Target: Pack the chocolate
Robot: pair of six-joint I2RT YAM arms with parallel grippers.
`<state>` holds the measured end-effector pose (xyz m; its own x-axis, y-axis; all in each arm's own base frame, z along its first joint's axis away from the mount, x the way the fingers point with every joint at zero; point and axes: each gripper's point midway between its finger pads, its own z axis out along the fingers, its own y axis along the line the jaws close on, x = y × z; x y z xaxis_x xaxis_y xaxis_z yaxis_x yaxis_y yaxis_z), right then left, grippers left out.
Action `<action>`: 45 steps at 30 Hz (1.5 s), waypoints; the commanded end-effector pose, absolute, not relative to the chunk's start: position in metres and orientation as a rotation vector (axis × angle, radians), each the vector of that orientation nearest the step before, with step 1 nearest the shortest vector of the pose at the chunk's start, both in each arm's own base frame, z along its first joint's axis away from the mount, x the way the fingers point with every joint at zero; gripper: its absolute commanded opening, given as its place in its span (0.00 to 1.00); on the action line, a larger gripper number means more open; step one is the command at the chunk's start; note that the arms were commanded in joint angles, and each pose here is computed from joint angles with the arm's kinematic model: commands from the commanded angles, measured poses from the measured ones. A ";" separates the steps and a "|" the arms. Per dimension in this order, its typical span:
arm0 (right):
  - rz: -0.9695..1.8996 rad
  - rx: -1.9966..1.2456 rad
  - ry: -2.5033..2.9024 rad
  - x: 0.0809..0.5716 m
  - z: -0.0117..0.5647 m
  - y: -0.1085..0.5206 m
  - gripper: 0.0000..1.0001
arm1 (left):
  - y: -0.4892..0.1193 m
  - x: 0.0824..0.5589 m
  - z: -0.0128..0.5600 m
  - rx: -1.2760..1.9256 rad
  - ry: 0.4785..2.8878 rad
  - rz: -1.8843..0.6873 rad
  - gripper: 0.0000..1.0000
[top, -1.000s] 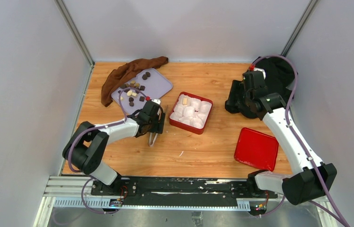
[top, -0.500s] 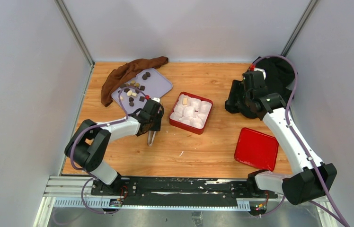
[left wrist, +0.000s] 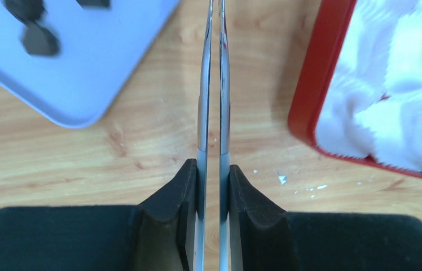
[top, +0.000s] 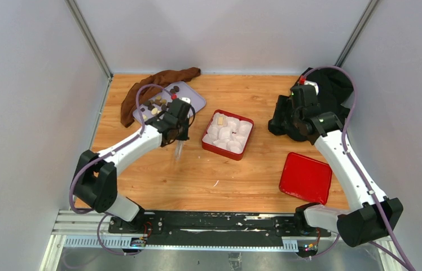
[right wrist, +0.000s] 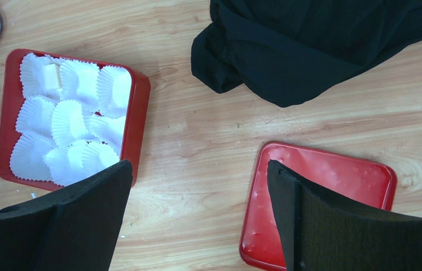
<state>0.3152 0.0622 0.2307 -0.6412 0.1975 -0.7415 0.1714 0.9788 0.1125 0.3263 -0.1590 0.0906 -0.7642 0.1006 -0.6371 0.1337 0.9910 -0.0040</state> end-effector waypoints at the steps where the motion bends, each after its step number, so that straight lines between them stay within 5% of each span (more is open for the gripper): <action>1: 0.009 0.270 2.268 0.310 0.238 0.054 0.93 | -0.136 0.327 0.132 0.178 2.496 0.008 0.13; 21: -0.035 0.247 2.250 0.313 0.241 0.048 0.93 | -0.088 0.362 0.119 0.004 2.733 0.141 0.43; 45: -0.007 0.234 2.264 0.335 0.242 0.060 0.93 | -0.081 0.388 0.083 0.006 2.830 0.124 0.50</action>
<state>0.3282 0.0603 0.2274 -0.6528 0.1662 -0.7390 0.1745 0.9824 0.0667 0.3832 -0.0840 0.0839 -0.9490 0.0202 -0.3145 -0.0109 0.9953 0.0966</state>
